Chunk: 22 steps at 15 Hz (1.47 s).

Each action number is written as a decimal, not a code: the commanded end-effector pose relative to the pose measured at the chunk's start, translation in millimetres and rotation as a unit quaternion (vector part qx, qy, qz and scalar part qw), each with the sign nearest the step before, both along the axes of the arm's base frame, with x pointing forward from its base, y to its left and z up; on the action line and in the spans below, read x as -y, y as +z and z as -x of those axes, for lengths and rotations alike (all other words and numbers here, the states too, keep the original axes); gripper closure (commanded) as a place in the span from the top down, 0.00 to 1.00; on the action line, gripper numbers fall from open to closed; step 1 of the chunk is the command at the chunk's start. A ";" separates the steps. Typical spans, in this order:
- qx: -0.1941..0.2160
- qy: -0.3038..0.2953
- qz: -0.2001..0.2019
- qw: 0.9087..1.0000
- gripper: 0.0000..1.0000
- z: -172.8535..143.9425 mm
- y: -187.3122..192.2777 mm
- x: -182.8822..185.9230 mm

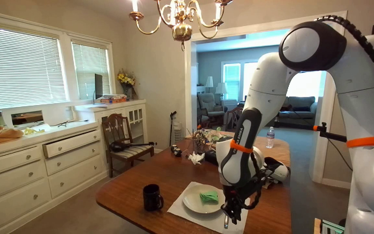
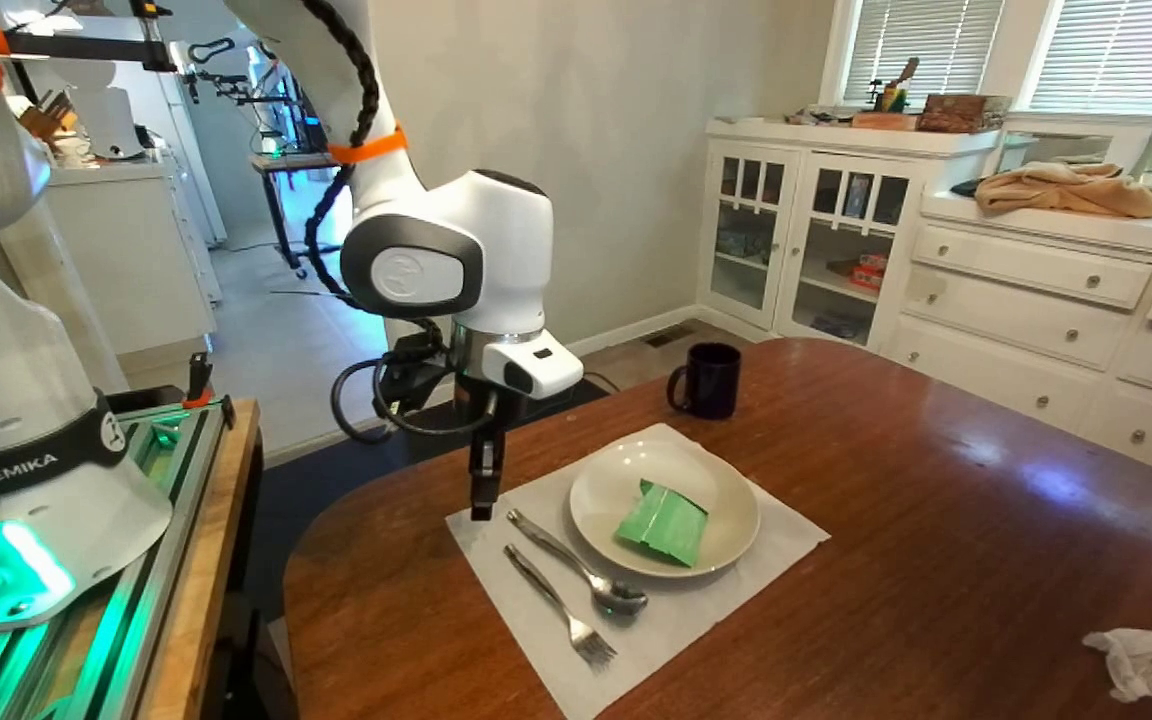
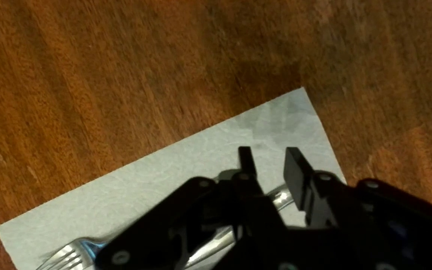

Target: Turn the table mat 90 degrees

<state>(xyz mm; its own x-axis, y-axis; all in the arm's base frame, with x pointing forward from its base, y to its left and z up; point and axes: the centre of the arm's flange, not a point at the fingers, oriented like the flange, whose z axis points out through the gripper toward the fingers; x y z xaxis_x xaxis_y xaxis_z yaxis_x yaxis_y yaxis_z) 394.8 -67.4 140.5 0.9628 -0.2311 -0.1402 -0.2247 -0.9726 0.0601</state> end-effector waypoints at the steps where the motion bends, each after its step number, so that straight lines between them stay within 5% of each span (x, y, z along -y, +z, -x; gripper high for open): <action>1: 0.016 -0.019 0.005 1.000 0.01 2.0 -22.3 -6.0; 22: 0.067 -0.009 0.001 0.998 0.00 22.4 -51.0 -19.8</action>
